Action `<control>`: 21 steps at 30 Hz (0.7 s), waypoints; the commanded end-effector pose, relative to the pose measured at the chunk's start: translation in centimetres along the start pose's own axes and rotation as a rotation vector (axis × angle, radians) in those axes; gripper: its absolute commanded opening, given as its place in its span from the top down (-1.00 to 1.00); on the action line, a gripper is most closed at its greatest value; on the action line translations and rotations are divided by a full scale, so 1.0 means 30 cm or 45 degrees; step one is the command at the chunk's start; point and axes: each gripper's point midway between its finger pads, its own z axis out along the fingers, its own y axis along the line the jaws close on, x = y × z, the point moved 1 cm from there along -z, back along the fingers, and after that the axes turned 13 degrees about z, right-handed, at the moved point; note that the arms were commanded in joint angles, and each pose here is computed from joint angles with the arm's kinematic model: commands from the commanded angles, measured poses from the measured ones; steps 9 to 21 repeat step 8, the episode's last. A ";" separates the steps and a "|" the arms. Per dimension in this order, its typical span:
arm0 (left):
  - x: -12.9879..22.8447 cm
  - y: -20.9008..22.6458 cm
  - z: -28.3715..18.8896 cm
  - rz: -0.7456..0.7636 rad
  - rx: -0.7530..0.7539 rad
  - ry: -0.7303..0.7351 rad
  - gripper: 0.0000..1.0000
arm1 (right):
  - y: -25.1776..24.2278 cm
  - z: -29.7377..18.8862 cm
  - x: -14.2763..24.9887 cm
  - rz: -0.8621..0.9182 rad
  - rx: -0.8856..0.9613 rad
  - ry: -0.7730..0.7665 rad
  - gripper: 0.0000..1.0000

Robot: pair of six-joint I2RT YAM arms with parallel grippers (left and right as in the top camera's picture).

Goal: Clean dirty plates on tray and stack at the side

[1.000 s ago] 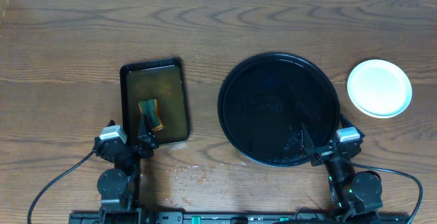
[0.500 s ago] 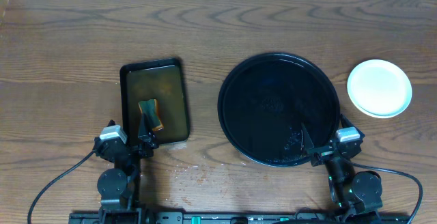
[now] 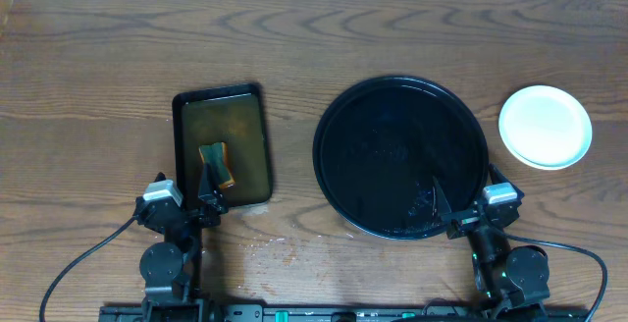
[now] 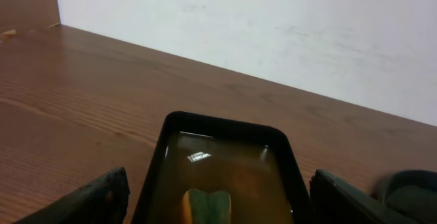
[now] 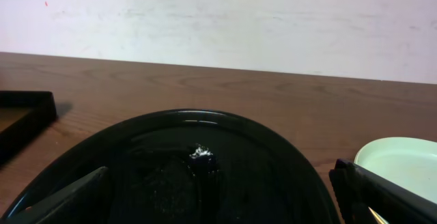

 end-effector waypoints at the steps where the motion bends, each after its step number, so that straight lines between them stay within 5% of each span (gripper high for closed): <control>1: 0.057 0.004 0.004 0.031 -0.007 0.065 -0.72 | -0.012 -0.001 -0.002 -0.014 0.023 -0.008 -0.99; 21: 0.057 0.004 0.004 0.031 -0.007 0.064 -0.72 | -0.013 -0.001 -0.002 -0.014 0.023 -0.008 -0.98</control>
